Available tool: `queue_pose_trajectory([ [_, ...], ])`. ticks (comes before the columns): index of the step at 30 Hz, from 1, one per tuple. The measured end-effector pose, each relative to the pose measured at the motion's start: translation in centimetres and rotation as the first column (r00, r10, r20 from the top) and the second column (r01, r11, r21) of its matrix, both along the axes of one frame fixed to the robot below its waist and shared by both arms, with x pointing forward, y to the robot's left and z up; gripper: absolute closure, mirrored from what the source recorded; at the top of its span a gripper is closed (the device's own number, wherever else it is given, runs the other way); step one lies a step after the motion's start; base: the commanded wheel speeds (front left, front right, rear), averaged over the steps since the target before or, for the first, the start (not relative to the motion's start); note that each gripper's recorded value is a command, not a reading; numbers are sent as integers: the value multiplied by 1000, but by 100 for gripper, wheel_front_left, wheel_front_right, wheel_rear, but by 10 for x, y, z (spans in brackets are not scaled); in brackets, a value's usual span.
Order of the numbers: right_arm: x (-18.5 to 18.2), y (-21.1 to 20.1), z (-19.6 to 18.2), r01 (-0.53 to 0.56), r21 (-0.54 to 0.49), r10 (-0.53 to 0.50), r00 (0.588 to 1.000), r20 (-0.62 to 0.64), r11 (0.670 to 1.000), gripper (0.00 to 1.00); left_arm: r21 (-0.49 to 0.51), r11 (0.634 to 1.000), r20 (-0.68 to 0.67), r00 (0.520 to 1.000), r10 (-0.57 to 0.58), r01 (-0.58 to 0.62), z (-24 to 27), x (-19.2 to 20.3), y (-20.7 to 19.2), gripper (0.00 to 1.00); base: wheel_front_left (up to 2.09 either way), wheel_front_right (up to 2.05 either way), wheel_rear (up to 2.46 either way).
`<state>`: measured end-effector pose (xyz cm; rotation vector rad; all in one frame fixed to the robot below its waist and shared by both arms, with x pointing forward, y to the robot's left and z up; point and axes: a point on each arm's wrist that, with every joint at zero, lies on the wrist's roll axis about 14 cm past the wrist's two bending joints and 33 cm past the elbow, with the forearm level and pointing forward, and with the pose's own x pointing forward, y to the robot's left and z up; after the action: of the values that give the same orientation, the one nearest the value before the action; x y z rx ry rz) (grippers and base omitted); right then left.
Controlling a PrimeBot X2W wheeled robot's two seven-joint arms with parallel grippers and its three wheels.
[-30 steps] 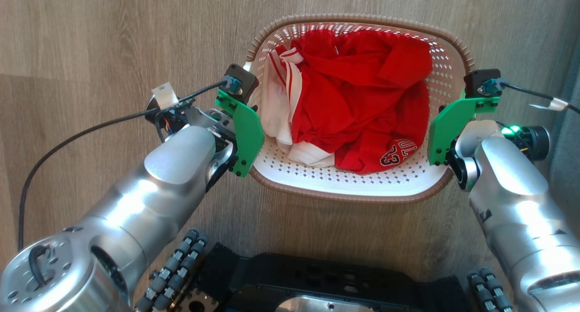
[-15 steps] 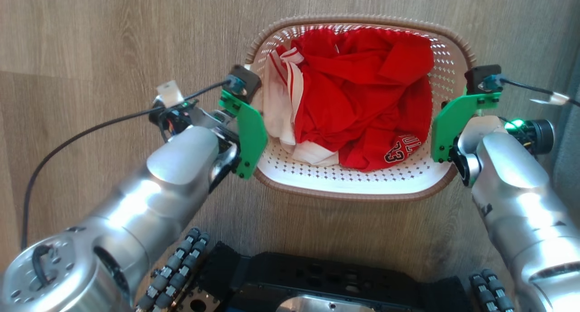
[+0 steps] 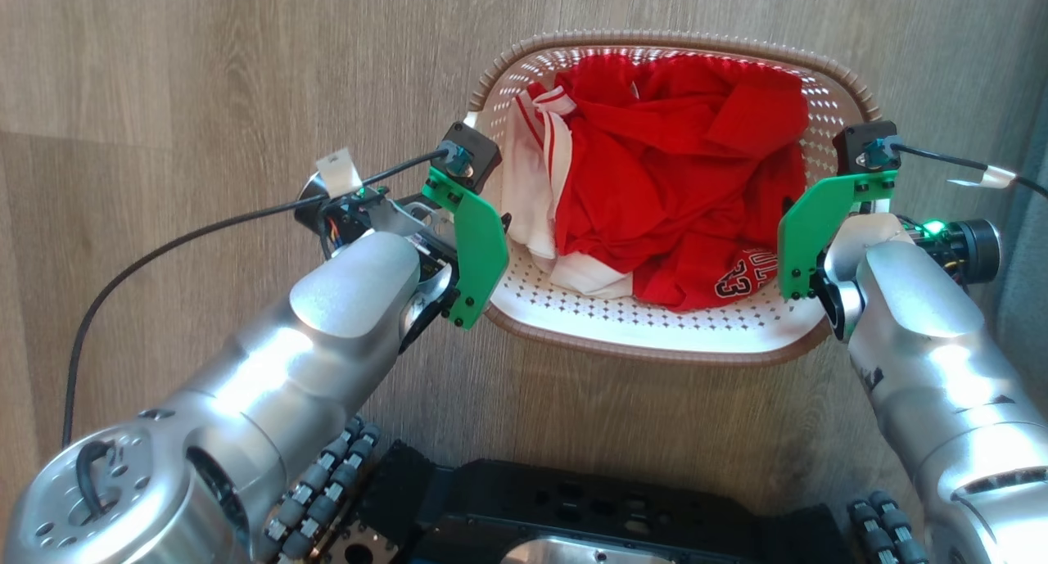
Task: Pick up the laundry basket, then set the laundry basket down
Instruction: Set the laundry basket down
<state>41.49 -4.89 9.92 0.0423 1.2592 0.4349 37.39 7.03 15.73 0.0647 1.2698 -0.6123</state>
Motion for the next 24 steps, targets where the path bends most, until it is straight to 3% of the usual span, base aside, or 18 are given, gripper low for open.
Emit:
queue_pose_trajectory([
  [12, 5, -6, 15, -2, -22, 2, 1000, 18, 1000, 0, 54, 999, 27, 1000, -7, 6, 12, 4, 8, 0, 0, 0, 0],
  [24, 7, -12, 58, 16, -27, -14, 998, 63, 1000, 0, 64, 996, 65, 997, 52, -56, 43, -11, 14, 0, 0, 0, 0],
])
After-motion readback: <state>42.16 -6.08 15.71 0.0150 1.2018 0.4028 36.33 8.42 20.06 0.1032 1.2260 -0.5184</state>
